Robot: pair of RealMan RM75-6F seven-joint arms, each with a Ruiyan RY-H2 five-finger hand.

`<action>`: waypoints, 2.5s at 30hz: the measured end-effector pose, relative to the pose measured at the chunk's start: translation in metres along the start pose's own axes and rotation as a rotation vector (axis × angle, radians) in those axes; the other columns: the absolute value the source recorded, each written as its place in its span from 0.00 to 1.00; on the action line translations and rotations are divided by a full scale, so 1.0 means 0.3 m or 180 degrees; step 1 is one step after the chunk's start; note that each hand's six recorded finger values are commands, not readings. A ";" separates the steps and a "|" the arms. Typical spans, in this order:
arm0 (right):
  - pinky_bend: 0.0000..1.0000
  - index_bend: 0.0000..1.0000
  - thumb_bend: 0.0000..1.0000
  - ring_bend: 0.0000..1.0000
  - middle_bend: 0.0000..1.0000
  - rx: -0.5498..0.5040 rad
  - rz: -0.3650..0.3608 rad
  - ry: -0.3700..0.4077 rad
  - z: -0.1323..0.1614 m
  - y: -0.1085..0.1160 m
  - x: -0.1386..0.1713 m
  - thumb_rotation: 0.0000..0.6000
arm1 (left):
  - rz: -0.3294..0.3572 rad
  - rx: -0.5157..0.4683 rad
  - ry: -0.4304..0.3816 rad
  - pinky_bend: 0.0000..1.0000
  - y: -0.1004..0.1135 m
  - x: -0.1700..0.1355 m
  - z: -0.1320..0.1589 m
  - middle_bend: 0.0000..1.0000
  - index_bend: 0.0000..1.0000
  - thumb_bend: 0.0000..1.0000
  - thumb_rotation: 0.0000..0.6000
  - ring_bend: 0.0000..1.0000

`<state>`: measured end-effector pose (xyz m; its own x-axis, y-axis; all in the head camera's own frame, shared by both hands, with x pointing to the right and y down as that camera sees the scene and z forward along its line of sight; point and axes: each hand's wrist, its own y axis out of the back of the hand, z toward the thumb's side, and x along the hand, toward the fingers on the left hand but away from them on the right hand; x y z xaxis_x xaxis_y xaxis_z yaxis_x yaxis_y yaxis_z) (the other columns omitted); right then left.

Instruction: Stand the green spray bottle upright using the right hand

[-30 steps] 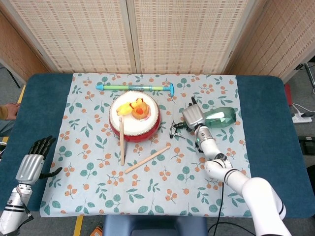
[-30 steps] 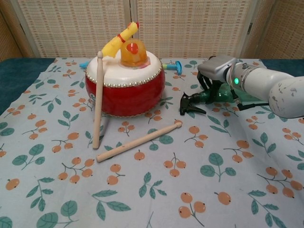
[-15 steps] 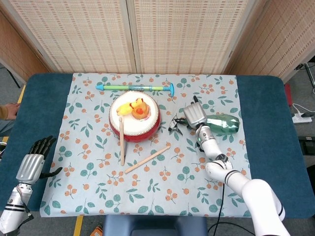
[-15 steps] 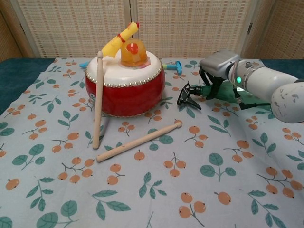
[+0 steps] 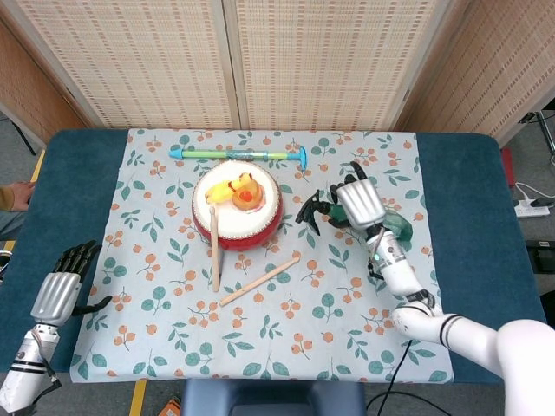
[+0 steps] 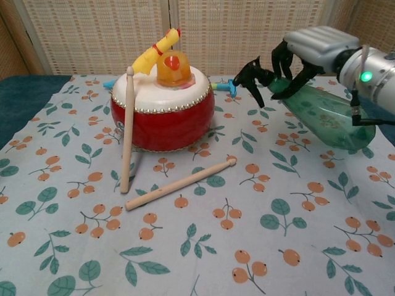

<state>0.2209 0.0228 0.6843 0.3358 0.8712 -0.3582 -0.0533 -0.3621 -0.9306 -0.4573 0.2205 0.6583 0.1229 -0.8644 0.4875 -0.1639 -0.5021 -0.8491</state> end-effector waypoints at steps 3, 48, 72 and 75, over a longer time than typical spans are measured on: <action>0.12 0.75 0.18 0.37 0.62 -0.0291 -0.0260 -0.0031 -0.067 0.056 0.074 1.00 | -0.0022 0.0029 -0.0019 0.06 -0.008 0.001 0.010 0.00 0.00 0.16 1.00 0.00; 0.12 0.74 0.18 0.39 0.62 -0.2203 -0.1184 -0.0432 -0.414 -0.004 0.313 1.00 | -0.0132 0.0164 -0.0110 0.06 -0.058 0.009 0.063 0.00 0.00 0.16 1.00 0.00; 0.11 0.67 0.18 0.37 0.62 -0.2353 -0.1090 -0.0696 -0.478 -0.059 0.276 1.00 | -0.0156 0.0179 -0.0112 0.06 -0.069 0.014 0.066 0.00 0.00 0.16 1.00 0.00; 0.10 0.66 0.18 0.35 0.62 -0.2353 -0.1079 -0.0697 -0.477 -0.061 0.274 1.00 | -0.0149 0.0178 -0.0112 0.06 -0.067 0.014 0.066 0.00 0.00 0.16 1.00 0.00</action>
<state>0.3840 0.0538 0.6826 0.0286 0.9889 -0.1456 0.6728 -0.1268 -0.7289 -0.4342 0.2274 0.6733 0.1637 -0.8381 0.5204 -0.1024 -0.5391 -0.8360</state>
